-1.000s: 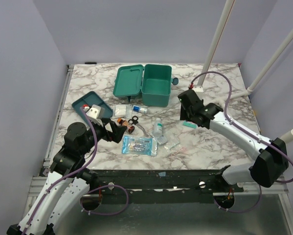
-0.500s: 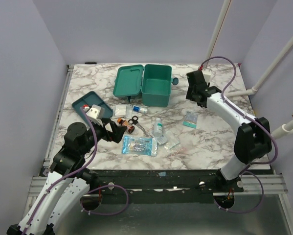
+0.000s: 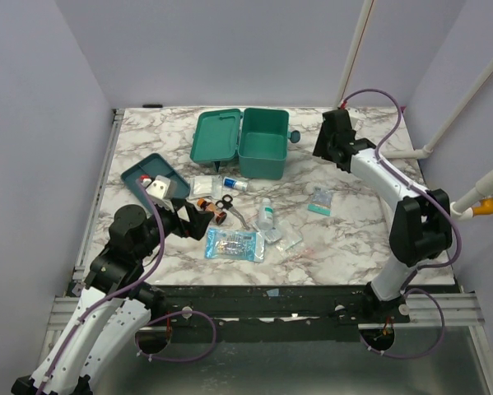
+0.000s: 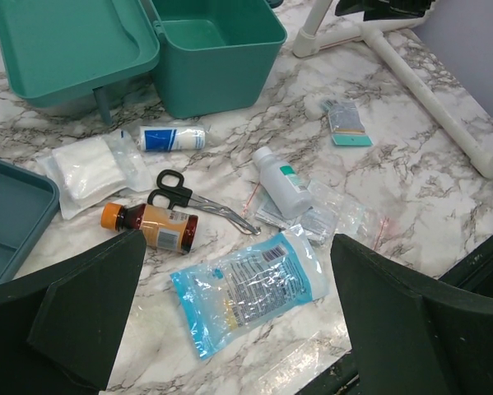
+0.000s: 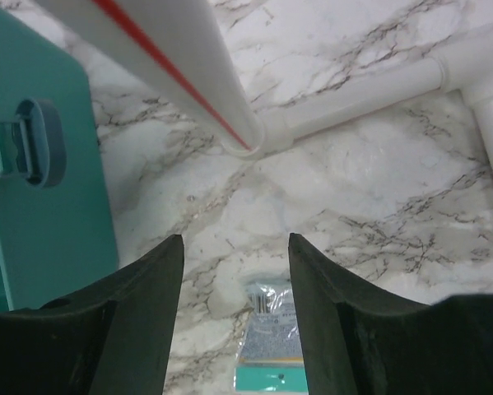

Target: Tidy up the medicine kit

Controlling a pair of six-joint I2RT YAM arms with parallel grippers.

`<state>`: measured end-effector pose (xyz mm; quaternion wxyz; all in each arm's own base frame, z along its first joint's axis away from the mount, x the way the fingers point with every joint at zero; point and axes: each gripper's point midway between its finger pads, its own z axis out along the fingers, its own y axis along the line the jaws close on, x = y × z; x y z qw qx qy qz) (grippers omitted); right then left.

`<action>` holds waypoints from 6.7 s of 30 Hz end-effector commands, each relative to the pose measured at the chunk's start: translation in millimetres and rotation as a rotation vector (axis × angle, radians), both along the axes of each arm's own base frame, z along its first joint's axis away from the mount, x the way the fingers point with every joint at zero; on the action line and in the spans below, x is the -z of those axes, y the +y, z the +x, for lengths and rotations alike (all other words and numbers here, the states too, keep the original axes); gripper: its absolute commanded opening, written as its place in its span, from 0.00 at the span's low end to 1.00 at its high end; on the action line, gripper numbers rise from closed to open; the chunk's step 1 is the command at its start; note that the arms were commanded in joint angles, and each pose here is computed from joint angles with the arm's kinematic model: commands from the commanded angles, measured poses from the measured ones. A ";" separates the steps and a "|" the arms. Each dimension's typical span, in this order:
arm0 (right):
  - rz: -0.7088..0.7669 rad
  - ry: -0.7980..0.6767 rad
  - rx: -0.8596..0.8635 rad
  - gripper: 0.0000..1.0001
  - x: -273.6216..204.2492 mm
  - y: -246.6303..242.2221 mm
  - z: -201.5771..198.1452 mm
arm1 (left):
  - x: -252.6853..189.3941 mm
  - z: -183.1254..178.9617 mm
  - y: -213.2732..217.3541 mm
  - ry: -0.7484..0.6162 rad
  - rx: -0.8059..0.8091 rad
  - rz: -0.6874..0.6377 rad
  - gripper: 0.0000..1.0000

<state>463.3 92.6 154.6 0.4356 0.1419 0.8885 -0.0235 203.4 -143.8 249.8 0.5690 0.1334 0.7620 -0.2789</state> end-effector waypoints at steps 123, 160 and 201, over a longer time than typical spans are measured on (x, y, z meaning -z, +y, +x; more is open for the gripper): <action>0.163 0.005 -0.360 0.41 13.5 234.1 65.6 | -17.0 -9.2 -2.8 -0.043 0.027 -0.025 0.99; 0.210 0.222 -0.436 0.80 25.1 135.3 -137.8 | -9.4 -2.4 -0.3 -0.015 0.000 0.007 0.98; 0.369 0.433 -0.460 0.52 120.9 202.2 -174.0 | -14.8 -8.8 -2.4 -0.034 0.024 -0.018 0.98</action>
